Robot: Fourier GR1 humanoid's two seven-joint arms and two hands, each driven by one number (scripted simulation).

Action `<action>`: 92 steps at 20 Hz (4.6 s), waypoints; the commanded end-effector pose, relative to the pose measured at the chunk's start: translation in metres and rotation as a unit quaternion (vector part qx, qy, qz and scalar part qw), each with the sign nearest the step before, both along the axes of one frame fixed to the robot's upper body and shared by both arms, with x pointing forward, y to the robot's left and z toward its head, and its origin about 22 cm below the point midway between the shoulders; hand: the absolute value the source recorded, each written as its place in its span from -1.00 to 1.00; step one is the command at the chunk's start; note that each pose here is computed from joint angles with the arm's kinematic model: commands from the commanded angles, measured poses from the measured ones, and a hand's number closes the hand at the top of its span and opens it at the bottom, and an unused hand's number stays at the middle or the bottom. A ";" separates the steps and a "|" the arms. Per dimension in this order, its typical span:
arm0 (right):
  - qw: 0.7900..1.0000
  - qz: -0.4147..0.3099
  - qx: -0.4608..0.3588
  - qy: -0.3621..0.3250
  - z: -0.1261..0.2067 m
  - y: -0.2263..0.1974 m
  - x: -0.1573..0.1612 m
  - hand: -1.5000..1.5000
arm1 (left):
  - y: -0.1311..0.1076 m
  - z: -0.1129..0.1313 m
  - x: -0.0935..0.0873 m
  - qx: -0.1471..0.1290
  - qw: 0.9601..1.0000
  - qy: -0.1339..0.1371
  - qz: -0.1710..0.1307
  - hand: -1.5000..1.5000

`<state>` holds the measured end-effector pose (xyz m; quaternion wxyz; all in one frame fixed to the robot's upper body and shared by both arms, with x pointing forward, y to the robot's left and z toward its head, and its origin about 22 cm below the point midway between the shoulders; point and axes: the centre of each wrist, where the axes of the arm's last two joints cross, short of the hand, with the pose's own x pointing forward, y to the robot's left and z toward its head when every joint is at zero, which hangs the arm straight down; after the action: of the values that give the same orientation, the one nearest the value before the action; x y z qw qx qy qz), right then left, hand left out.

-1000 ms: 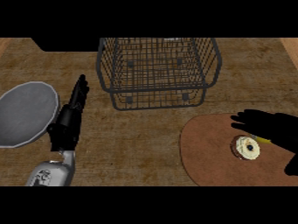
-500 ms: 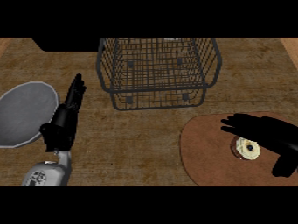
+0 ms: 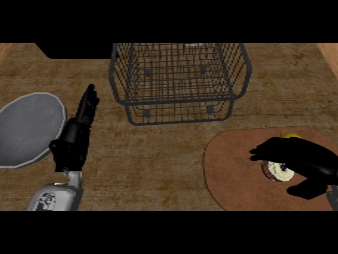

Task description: Pick the cupcake from the cutting board and place it in the tiered basket

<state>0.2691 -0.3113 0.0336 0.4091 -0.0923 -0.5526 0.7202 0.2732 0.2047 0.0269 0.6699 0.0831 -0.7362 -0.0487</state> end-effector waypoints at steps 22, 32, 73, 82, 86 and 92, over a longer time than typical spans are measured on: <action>0.904 -0.344 -0.198 -0.159 0.019 0.207 0.000 1.00 | -0.012 0.003 0.002 0.002 1.000 0.003 -0.013 0.00; 0.826 -0.471 -0.136 -0.279 0.120 0.277 -0.019 1.00 | -0.022 0.004 0.003 -0.003 1.000 0.001 -0.030 0.00; 0.752 -0.626 0.080 -0.192 0.231 0.295 0.126 -1.00 | -0.007 0.009 -0.001 0.001 1.000 -0.001 -0.016 0.00; 0.733 -0.622 0.218 -0.168 0.219 0.274 0.131 -1.00 | 0.001 -0.004 -0.002 -0.002 1.000 -0.006 -0.002 0.00; 0.677 -0.649 0.293 -0.188 0.253 0.274 0.119 -1.00 | -0.009 0.015 0.006 -0.001 1.000 -0.005 -0.001 0.00; 0.602 -0.707 0.331 -0.169 0.245 0.209 0.111 -1.00 | 0.006 0.002 -0.010 -0.007 1.000 0.007 0.021 0.00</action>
<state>0.3890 -0.0742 0.2756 0.6519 -0.4518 -0.6067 0.0528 0.2712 0.2049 0.0297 0.6735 0.0898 -0.7326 -0.0400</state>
